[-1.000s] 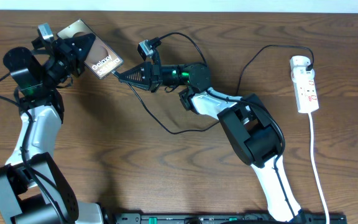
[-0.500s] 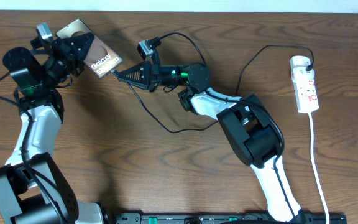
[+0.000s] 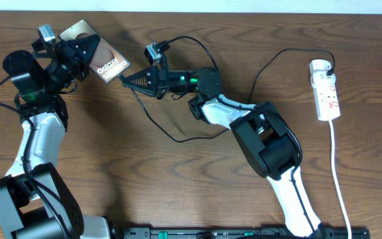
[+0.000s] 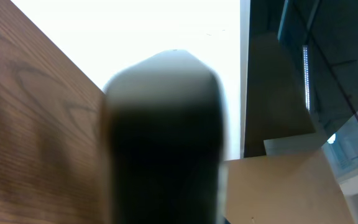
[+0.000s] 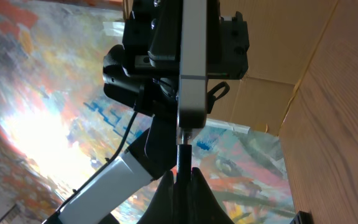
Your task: Plug charger to phone and switch on socket
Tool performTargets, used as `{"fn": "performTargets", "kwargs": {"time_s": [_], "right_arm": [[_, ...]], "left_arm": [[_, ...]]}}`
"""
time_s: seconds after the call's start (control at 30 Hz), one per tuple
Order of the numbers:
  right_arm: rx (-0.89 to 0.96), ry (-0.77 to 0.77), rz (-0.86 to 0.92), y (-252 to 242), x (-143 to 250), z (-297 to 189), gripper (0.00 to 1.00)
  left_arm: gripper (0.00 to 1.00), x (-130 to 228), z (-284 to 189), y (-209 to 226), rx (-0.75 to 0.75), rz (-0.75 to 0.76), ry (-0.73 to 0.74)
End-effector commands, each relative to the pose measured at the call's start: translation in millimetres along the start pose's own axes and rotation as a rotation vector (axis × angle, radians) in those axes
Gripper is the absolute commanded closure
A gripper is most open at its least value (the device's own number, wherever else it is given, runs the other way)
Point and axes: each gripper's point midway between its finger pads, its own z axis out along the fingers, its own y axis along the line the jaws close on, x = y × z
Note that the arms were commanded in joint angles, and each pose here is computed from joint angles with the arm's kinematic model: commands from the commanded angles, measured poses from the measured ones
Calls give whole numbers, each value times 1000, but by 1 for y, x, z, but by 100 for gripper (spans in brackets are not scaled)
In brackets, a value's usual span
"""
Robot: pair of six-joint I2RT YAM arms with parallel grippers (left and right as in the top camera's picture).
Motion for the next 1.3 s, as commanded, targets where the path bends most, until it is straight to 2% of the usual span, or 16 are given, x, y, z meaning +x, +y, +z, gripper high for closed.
{"fn": "performTargets", "kwargs": {"time_s": [0.0,0.4,0.63,0.67,0.73,0.77,0.8,0.9,1.13,1.27], "right_arm": [[-52,-83,-47,16,-15,5,99],[-51,-90,-50,16,-18,2,99],[-48,-82,-38,16,-17,2,97],[-47,-80,-38,16,-16,2,94],[-45,-75,-38,15,-15,2,78],[-44,-72,-38,15,-15,2,65],[-42,-67,-38,15,-14,2,43],[-40,-61,-38,14,-13,3,3],[-19,-40,-39,10,-11,2,1],[98,-10,-18,-22,-14,-6,1]], "left_arm": [[92,30,3,-7,43,24,130],[92,36,1,-10,56,25,168],[93,27,1,-7,41,36,120],[93,25,1,-6,37,37,109],[93,18,-1,-4,28,39,82],[93,16,-2,-3,25,39,73],[93,13,-4,-2,23,38,64],[92,7,-9,-1,19,37,50],[92,0,-21,1,24,34,51],[93,10,-24,-3,49,35,116]]}}
